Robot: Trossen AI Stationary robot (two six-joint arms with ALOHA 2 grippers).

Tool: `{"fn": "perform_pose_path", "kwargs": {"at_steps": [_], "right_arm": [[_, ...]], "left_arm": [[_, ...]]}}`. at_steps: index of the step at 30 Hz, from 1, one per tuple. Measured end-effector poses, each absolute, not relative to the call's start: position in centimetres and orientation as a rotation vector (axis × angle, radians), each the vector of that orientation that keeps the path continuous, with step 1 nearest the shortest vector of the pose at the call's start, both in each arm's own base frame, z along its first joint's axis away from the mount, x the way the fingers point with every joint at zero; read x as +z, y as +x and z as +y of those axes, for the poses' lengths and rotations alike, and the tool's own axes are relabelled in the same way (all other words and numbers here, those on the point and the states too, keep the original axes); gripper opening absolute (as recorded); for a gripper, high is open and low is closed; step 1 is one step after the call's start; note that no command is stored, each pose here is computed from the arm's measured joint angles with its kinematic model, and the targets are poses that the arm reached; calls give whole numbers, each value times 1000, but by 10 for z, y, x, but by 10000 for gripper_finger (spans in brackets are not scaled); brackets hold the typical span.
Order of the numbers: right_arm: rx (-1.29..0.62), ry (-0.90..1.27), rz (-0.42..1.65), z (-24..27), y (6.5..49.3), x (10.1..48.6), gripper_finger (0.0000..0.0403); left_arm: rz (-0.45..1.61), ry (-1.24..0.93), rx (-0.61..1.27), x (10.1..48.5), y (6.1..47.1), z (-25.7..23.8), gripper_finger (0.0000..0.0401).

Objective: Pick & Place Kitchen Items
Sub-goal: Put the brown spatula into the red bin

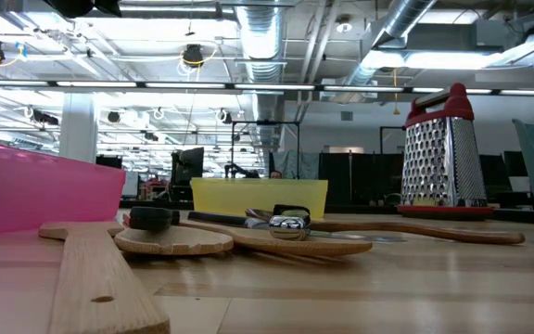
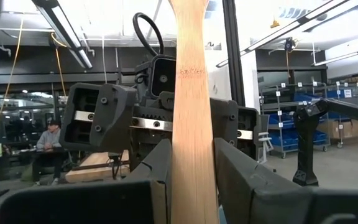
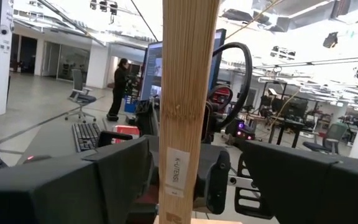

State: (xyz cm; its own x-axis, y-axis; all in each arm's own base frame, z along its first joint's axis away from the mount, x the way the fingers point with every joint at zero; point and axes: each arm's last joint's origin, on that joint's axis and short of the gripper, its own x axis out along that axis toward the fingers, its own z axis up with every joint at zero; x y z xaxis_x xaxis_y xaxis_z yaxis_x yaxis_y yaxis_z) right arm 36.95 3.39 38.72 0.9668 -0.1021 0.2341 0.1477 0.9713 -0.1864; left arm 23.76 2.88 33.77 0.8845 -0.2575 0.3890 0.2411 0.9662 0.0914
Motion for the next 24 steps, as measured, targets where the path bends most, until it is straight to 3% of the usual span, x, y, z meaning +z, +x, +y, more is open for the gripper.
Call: {"fn": "perform_pose_path", "kwargs": {"at_steps": [13, 24], "right_arm": [[-70, -265, -215, 26, 371, 386, 287], [85, -261, -239, 25, 371, 386, 286]], "left_arm": [[-385, -69, -331, 337, 237, 27, 66], [-362, -146, -370, 337, 237, 27, 66]]}}
